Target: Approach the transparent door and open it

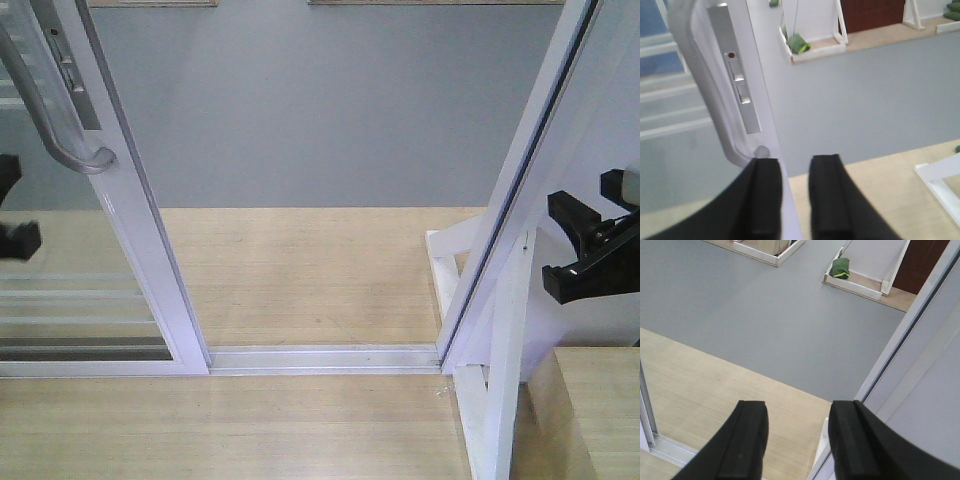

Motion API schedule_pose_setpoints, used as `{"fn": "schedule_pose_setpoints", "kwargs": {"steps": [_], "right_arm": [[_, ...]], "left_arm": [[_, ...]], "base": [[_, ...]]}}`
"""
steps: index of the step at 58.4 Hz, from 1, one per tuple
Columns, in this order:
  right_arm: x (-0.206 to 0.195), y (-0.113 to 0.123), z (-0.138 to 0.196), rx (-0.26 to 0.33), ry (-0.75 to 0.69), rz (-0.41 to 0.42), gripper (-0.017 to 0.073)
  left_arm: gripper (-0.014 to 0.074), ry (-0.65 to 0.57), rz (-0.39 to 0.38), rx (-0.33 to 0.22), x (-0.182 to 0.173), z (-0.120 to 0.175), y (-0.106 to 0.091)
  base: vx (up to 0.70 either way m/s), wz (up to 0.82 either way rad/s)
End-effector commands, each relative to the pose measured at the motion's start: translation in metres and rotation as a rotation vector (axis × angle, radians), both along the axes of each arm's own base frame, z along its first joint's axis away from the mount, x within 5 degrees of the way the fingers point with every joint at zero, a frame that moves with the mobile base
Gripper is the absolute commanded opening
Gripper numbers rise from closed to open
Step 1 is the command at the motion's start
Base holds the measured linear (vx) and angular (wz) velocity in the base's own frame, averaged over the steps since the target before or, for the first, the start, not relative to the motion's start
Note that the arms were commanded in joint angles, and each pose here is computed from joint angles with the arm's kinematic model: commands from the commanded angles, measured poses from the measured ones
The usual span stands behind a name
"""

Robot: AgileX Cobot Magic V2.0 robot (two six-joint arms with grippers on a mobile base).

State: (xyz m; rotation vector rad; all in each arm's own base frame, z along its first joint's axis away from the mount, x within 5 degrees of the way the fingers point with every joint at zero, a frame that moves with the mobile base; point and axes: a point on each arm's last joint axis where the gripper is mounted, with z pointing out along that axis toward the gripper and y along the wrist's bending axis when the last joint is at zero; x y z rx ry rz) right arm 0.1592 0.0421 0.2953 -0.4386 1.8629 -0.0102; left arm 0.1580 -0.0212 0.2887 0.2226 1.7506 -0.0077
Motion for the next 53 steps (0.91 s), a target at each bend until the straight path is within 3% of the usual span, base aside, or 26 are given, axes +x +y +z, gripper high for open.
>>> {"fn": "schedule_pose_setpoints", "kwargs": {"steps": [1,6,11,17,27,35,53], "right_arm": [[0.003,0.002,0.016,0.016,-0.093,0.026,0.0373],[0.003,0.002,0.016,0.016,-0.093,0.026,0.0373],[0.003,0.002,0.016,0.016,-0.093,0.026,0.0373],[0.003,0.002,0.016,0.016,-0.093,0.026,0.0373],[0.003,0.002,0.016,0.016,-0.092,0.026,0.0373],[0.003,0.002,0.016,0.016,-0.092,0.026,0.0373],[0.003,0.002,0.016,0.015,-0.089,0.024,0.0373]], "left_arm": [[0.0122,-0.172,0.005,0.004,-0.029,0.002,0.005],[-0.0009,-0.275,0.031,-0.016,-0.059,-0.014,0.011],[-0.0007,-0.334,0.051,-0.090,-0.080,-0.030,0.015],[-0.0005,-0.304,0.068,-0.157,-0.093,-0.051,0.017],[-0.0006,-0.222,0.084,-0.082,-0.102,-0.080,0.018],[-0.0006,-0.236,0.085,-0.119,-0.101,-0.095,0.018],[-0.0006,-0.246,0.084,-0.121,-0.101,-0.093,0.018]], "base": [[0.00,0.00],[0.00,0.00],[0.00,0.00],[0.00,0.00],[0.00,0.00],[0.00,0.00],[0.00,0.00]]}}
